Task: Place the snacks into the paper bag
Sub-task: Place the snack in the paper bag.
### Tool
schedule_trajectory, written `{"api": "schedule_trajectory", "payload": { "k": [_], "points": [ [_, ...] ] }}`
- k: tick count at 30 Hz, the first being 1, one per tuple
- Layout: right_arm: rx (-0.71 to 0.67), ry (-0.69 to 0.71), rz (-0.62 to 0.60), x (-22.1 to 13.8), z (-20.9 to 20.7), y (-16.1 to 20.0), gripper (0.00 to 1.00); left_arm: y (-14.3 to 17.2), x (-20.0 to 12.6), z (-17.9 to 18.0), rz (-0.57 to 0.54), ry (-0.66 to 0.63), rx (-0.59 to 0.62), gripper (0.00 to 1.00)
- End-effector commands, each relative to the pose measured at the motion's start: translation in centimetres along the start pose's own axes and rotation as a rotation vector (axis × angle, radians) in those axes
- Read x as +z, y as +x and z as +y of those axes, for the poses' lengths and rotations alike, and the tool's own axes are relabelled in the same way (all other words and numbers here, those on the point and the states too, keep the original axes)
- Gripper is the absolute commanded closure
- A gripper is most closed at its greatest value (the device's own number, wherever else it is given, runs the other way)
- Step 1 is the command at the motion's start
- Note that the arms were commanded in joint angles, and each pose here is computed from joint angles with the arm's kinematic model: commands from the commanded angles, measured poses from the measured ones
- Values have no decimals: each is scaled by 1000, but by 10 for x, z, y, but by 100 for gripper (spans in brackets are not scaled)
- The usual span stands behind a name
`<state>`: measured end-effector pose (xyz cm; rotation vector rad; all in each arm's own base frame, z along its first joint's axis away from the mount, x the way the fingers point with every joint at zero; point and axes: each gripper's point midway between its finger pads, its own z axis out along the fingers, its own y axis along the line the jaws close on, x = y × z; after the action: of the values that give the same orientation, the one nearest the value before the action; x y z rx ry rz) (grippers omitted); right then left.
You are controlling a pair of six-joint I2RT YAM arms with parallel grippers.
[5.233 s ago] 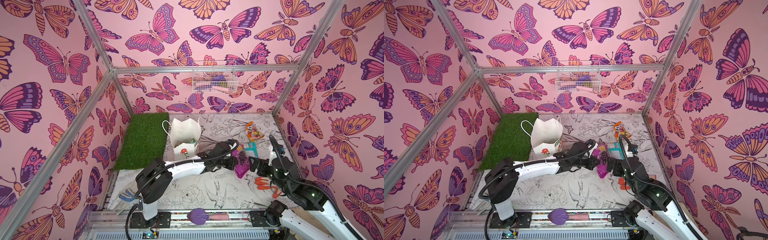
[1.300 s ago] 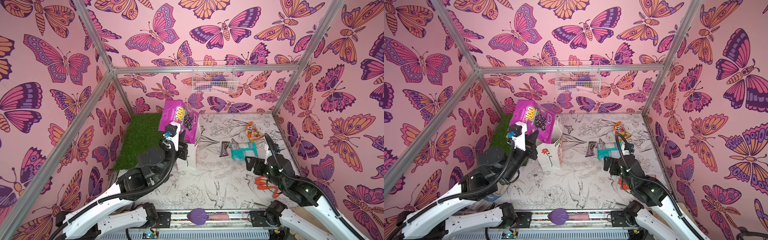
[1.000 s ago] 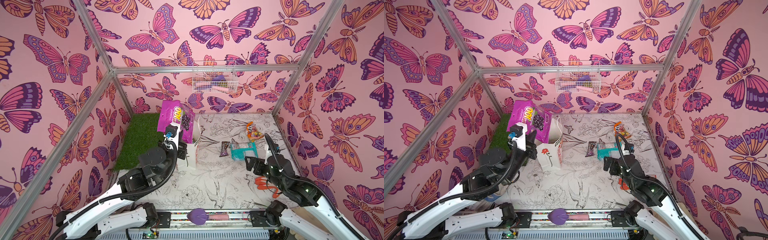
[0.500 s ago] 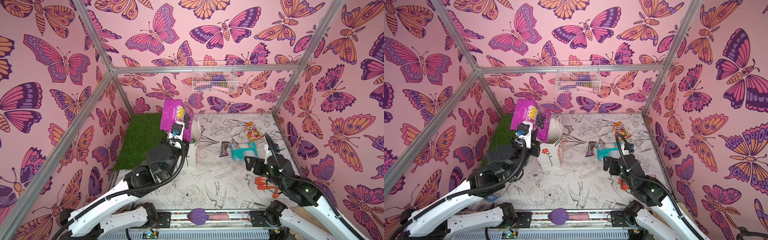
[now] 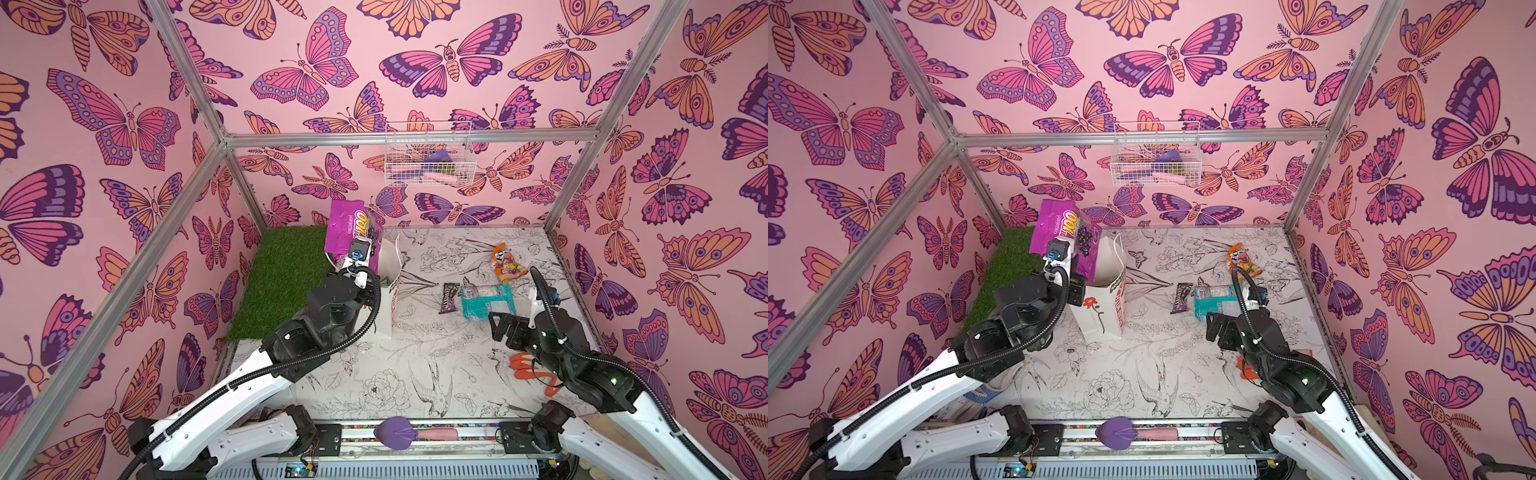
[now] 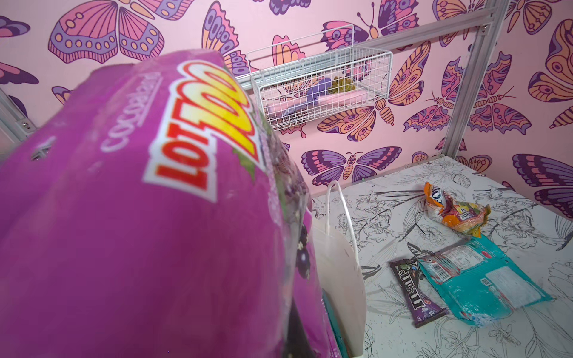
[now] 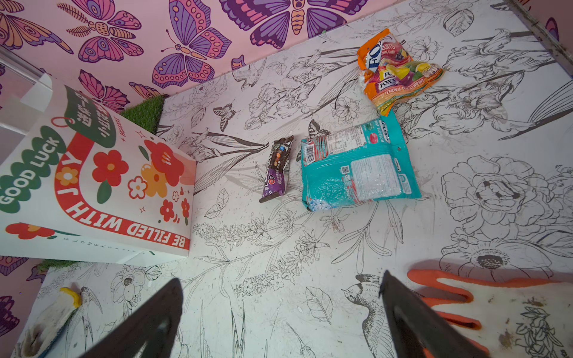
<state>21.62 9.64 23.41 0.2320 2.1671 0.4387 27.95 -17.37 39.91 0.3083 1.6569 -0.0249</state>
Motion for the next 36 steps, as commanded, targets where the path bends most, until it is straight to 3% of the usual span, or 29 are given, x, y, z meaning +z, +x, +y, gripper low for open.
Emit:
{"api": "schedule_trajectory", "payload": {
  "k": [1, 36],
  "points": [
    [16, 11, -3, 3, -3, 1, 0, -16, 0, 8, -49, -10, -65, 100],
    [3, 8, -1, 6, 1, -1, 0, 41, 40, 5, 115, -39, -14, 100]
  ]
}}
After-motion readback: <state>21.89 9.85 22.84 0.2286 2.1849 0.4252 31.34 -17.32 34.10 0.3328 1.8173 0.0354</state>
